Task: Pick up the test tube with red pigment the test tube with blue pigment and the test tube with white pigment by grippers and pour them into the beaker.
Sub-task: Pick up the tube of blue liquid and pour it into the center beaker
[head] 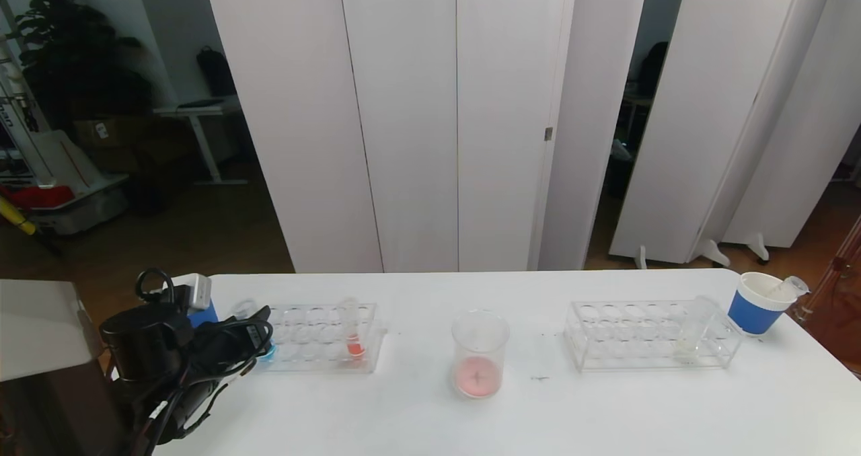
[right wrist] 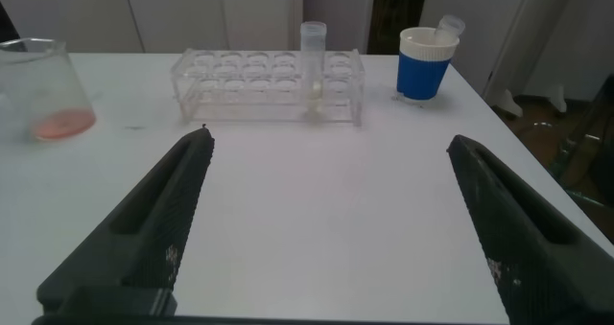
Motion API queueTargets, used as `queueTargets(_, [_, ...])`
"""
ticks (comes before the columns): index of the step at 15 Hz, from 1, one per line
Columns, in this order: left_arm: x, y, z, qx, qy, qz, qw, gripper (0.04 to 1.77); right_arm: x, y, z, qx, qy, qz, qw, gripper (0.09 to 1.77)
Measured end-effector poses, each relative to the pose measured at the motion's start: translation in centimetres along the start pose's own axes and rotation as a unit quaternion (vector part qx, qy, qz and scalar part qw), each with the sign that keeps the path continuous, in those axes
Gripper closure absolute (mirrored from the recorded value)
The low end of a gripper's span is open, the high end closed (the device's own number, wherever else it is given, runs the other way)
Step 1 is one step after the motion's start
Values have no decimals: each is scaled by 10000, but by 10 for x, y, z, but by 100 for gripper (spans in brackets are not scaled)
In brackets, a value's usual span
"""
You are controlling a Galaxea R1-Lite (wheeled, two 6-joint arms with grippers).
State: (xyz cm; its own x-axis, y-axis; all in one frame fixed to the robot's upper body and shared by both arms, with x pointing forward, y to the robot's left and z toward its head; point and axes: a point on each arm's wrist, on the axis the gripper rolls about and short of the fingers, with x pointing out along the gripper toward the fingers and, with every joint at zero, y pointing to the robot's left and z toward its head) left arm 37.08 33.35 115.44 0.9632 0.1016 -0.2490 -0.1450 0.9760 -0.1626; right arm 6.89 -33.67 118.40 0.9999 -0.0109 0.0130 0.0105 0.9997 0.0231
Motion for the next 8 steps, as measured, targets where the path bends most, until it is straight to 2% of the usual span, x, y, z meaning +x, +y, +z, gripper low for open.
queueTargets(8, [3,-2,1,13,-45,-10,10000,123,0,0,0,0,0,0,10000,11])
